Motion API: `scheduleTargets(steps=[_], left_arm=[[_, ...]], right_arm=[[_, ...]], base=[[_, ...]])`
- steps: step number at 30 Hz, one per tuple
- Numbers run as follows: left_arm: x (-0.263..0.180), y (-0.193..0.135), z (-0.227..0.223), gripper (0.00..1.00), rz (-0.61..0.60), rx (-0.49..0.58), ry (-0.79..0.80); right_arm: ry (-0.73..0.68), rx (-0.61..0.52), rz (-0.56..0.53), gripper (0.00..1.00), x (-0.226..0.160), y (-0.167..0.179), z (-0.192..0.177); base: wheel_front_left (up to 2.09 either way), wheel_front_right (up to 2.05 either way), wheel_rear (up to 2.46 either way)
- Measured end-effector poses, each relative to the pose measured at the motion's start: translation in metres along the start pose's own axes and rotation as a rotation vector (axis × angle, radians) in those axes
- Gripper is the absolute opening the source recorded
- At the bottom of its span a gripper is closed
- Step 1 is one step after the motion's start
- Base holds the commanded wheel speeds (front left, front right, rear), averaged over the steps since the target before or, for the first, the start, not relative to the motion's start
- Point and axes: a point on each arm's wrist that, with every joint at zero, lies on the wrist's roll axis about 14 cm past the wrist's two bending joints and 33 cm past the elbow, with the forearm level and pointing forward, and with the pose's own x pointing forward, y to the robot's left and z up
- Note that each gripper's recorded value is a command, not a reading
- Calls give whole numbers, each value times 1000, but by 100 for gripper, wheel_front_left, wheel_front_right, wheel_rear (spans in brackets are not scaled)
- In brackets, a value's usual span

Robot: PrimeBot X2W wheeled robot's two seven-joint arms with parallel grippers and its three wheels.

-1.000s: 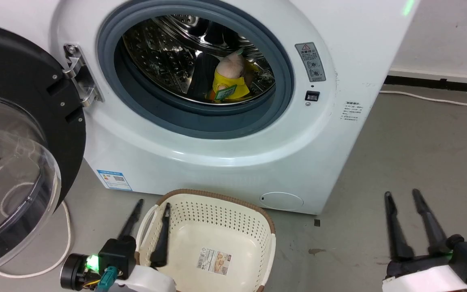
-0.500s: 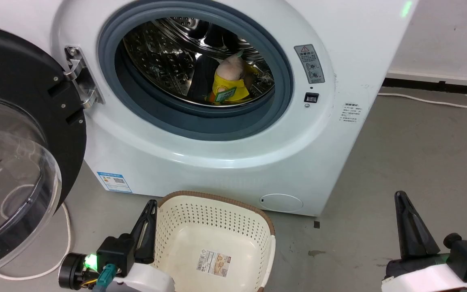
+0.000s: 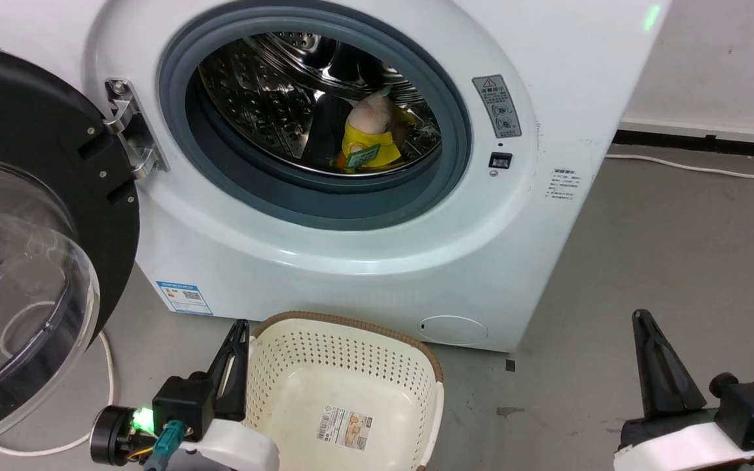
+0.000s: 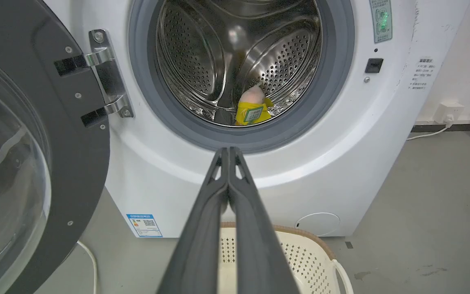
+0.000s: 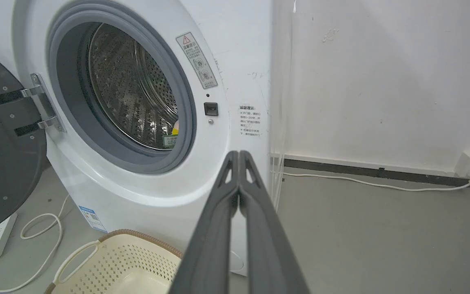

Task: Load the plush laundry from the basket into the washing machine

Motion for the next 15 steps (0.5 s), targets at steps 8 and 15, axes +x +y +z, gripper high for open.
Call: scheduleTargets(steps=[8,15], left_arm=[[1,0,3,0,3,-2,-1],[1,2,6,0,13,1,-1]], right_arm=[[12,-8,2,0,-1,0,-1],[23,-17,4,0,-1,1,-1]], base=[[0,0,0],[0,0,0]])
